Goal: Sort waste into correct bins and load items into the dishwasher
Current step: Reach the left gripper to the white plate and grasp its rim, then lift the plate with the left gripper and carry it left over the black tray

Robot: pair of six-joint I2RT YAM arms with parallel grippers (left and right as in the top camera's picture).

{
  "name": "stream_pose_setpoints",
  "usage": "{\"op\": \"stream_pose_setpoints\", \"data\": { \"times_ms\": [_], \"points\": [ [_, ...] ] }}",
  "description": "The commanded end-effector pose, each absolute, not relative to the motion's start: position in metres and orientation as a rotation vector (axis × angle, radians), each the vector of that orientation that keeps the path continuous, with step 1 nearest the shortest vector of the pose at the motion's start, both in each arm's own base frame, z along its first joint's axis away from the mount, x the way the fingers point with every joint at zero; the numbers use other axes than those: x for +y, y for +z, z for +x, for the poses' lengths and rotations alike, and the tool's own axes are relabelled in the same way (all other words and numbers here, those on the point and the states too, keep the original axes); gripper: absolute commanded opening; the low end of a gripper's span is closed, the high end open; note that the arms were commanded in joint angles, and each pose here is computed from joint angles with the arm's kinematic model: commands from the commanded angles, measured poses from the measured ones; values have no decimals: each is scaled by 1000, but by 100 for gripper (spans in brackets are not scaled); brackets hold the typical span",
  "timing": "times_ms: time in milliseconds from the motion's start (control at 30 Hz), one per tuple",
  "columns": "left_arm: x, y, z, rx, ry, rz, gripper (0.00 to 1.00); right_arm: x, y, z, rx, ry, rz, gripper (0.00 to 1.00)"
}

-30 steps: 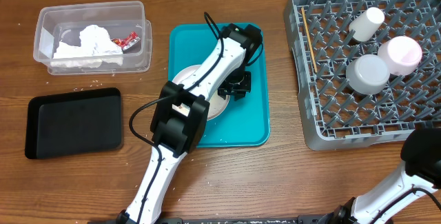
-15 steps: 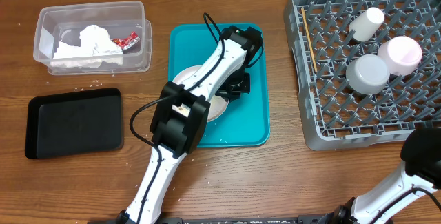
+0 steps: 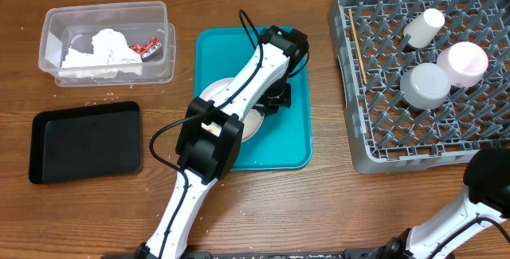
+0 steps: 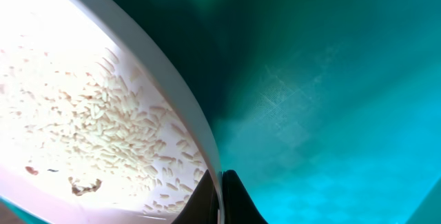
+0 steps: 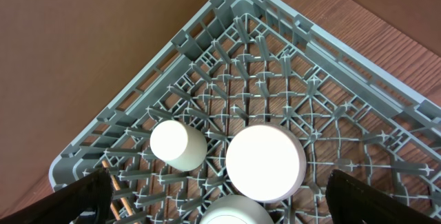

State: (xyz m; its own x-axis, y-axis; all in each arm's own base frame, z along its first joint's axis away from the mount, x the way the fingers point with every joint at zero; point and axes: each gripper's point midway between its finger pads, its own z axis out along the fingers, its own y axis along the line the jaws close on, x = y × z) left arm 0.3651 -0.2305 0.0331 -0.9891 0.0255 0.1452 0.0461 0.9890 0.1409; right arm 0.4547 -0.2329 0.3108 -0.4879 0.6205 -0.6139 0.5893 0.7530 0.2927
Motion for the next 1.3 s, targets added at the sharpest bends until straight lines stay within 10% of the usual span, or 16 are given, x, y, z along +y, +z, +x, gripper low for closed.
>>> {"op": "stream_pose_setpoints", "data": {
  "times_ms": [0,1267],
  "points": [
    [-234,47,375,-3049,-245,-53,4,-233,318,455,2198,61,901,100],
    [-130,172,429,-3294,-345,375,4,-233,317,455,2198,61,901,100]
  ]
}}
